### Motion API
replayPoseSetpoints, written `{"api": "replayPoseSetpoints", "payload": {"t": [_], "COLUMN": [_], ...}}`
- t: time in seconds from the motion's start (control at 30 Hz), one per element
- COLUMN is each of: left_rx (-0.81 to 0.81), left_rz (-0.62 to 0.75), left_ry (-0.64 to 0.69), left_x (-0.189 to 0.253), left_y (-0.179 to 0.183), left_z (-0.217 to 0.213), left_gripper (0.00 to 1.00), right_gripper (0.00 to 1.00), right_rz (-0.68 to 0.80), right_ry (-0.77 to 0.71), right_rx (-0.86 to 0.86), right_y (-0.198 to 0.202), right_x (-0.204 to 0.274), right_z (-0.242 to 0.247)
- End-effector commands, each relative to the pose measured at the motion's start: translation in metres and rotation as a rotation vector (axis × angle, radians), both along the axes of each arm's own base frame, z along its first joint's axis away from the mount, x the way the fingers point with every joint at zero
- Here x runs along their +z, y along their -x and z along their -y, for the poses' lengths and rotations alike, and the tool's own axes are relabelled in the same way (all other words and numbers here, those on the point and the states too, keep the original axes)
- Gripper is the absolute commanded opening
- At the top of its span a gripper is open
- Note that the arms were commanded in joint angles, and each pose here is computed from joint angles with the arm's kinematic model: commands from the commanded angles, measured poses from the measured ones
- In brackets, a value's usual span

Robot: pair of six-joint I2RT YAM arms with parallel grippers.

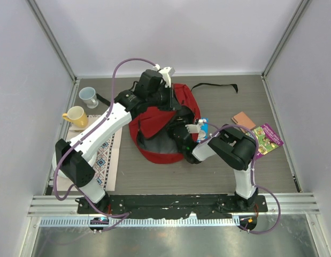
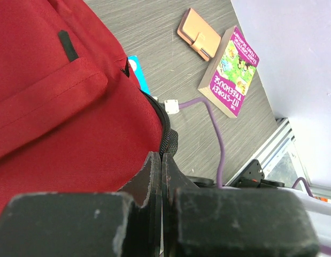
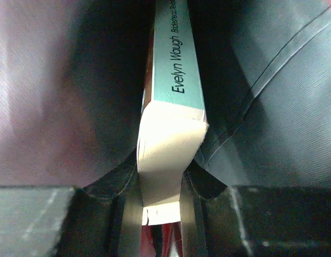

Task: Pack the student bag
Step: Place the book in the student bag.

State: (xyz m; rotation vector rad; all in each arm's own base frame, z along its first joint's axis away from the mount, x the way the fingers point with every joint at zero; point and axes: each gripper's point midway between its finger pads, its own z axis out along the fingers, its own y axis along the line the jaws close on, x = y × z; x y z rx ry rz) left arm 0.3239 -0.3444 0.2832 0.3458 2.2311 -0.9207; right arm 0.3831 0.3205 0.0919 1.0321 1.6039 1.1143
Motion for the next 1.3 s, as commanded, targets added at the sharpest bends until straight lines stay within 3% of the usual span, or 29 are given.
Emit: {"api": "replayPoseSetpoints", "payload": {"t": [0.0,0.13,0.17,0.23,0.33,0.4,0.5,0.8,0.9,0.97,1.03,1.07,1.27], "left_rx": [-0.024,-0.028,-0.029,-0.033,-0.037,-0.042,-0.037,-0.003,0.004,0.009,0.009,0.009,-0.008], "left_rz": [0.060,0.061,0.061,0.057,0.057,0.057,0.052,0.047,0.045,0.040,0.041,0.038,0.026], "left_ry": [0.102,0.106,0.107,0.108,0.112,0.111,0.104,0.084,0.084,0.085,0.093,0.099,0.133], "left_x": [0.043,0.042,0.043,0.041,0.041,0.040,0.036,0.026,0.025,0.023,0.024,0.025,0.032], "left_y": [0.007,0.006,0.005,0.005,0.004,0.004,0.003,-0.002,-0.002,-0.002,-0.002,-0.001,0.004], "left_z": [0.001,0.003,0.004,0.005,0.006,0.007,0.004,-0.010,-0.013,-0.015,-0.015,-0.015,-0.012], "left_gripper": [0.00,0.00,0.00,0.00,0.00,0.00,0.00,0.00,0.00,0.00,0.00,0.00,0.00], "right_gripper": [0.05,0.08,0.19,0.28,0.52,0.59,0.77,0.81,0.72,0.44,0.08,0.01,0.01], "right_rz": [0.125,0.054,0.043,0.004,-0.036,-0.040,-0.054,-0.114,-0.111,-0.102,-0.099,-0.068,0.042], "right_ry": [-0.152,-0.124,-0.115,-0.098,-0.106,-0.101,-0.084,0.049,0.064,0.052,0.032,0.000,-0.093], "right_rx": [-0.094,-0.050,-0.027,0.041,0.112,0.139,0.185,0.259,0.276,0.266,0.240,0.232,0.051], "right_y": [-0.013,-0.009,-0.006,0.003,0.017,0.024,0.034,0.063,0.066,0.062,0.056,0.048,0.003], "right_x": [0.057,0.039,0.034,0.020,0.006,0.001,-0.001,0.009,0.012,0.011,0.011,0.022,0.044], "right_z": [-0.017,-0.026,-0.029,-0.036,-0.041,-0.039,-0.039,-0.021,-0.021,-0.022,-0.023,-0.028,-0.031]}}
